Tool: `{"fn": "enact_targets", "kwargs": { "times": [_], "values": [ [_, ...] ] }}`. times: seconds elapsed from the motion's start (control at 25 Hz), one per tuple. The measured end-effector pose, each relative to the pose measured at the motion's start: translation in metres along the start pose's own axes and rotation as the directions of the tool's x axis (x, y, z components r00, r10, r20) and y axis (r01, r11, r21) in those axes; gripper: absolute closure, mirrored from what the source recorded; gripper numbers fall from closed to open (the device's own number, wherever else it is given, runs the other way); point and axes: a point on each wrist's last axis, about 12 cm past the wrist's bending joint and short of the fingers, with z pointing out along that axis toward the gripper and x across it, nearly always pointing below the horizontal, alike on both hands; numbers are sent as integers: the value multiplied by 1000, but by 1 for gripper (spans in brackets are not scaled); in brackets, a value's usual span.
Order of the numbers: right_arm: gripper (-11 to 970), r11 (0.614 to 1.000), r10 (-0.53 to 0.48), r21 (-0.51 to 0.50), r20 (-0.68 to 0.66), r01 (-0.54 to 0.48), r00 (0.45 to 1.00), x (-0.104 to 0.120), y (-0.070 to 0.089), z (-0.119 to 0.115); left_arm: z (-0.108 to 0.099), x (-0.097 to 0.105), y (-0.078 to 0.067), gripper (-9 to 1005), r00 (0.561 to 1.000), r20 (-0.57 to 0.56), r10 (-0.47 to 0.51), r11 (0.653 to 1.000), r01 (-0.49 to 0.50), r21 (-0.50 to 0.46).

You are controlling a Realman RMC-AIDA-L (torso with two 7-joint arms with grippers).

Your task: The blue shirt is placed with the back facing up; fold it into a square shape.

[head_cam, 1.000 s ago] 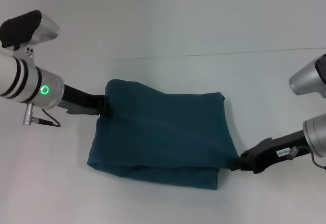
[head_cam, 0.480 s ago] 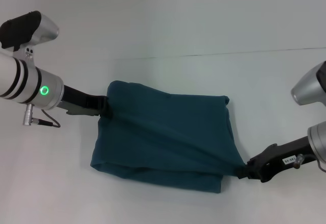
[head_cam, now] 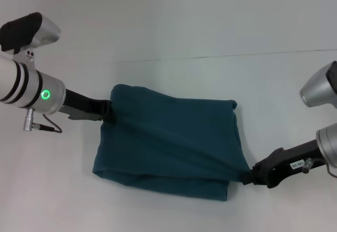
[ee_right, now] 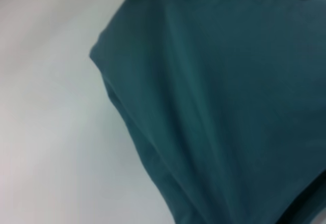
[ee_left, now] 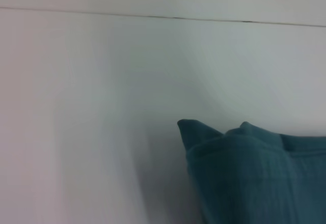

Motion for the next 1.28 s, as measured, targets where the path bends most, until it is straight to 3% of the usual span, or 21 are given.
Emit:
{"fn": "enact_targets", "kwargs": {
  "times": [0.4,0.52,0.72,0.92,1.28],
  "values": [
    [913,999,39,-23,41,-39,998,0,-5,-28,-1,-2,-1,972,1000,6,9,1000,-9,-5],
    [706,999,39,-13,64,-38,997,0,-7,-41,-2,-4,1,972,1000,20,11,1000,-11,-15],
    [460,999,44,18,124,-46,991,-1,-10,-62,-2,-8,5,971,998,48,31,998,-28,-53],
    [218,998,40,32,141,-45,989,-2,-11,-66,-5,-3,17,971,999,48,14,994,-8,-107],
    [81,999,15,33,152,-21,988,-14,-8,-65,-28,7,54,970,991,116,-72,981,92,-173]
  ]
}}
